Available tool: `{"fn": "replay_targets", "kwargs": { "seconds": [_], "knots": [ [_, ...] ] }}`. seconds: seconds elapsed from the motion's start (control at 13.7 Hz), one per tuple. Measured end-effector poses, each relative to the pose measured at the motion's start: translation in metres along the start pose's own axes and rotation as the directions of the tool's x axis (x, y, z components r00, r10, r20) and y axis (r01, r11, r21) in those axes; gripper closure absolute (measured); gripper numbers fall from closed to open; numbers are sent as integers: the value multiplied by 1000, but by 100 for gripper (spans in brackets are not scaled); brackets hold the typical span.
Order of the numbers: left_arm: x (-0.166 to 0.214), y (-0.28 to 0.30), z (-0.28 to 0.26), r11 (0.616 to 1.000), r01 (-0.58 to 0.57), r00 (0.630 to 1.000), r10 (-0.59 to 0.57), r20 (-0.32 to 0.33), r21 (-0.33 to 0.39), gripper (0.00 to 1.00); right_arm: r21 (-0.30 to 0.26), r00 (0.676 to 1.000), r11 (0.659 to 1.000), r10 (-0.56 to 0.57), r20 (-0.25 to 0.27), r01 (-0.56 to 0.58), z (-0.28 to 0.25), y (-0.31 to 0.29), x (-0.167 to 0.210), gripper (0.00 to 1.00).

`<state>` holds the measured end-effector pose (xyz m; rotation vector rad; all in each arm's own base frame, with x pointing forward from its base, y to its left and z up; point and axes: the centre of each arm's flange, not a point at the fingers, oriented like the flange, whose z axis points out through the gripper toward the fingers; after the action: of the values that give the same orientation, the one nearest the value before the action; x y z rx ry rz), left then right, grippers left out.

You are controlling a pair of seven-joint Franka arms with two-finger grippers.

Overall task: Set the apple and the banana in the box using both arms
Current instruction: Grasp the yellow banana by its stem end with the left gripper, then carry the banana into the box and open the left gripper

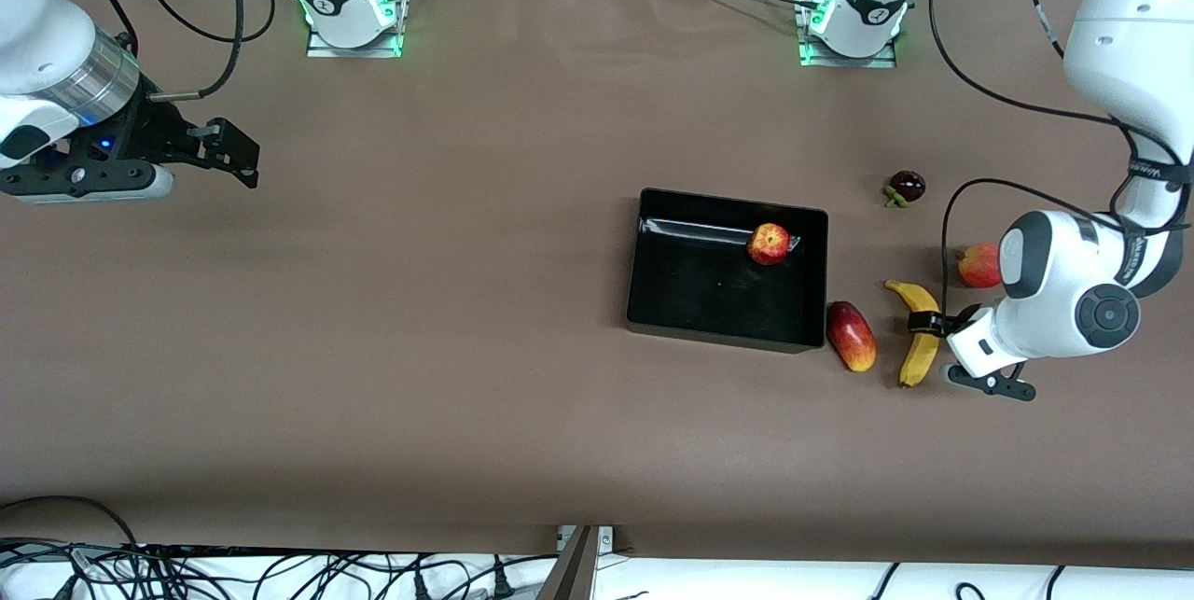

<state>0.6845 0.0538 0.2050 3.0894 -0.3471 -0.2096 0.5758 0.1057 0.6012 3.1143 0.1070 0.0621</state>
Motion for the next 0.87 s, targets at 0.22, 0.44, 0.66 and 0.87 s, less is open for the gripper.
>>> {"fn": "replay_targets", "kwargs": {
  "seconds": [0.22, 0.44, 0.66, 0.87],
  "knots": [
    [-2, 1, 18, 1000, -24, 999, 24, 25, -15, 14, 0, 1000, 1000, 0, 0, 0, 0, 0, 0, 0],
    [-5, -6, 24, 998, -50, 998, 51, 31, -22, 48, 0, 1000, 1000, 0, 0, 0, 0, 0, 0, 0],
    [-4, -8, 21, 998, -60, 998, 60, 30, -24, 66, 0, 1000, 1000, 0, 0, 0, 0, 0, 0, 0],
    [-1, 13, -22, 995, -91, 993, 93, 66, -38, 66, -1, 1000, 1000, 0, 0, 0, 0, 0, 0, 0]
  ]
}}
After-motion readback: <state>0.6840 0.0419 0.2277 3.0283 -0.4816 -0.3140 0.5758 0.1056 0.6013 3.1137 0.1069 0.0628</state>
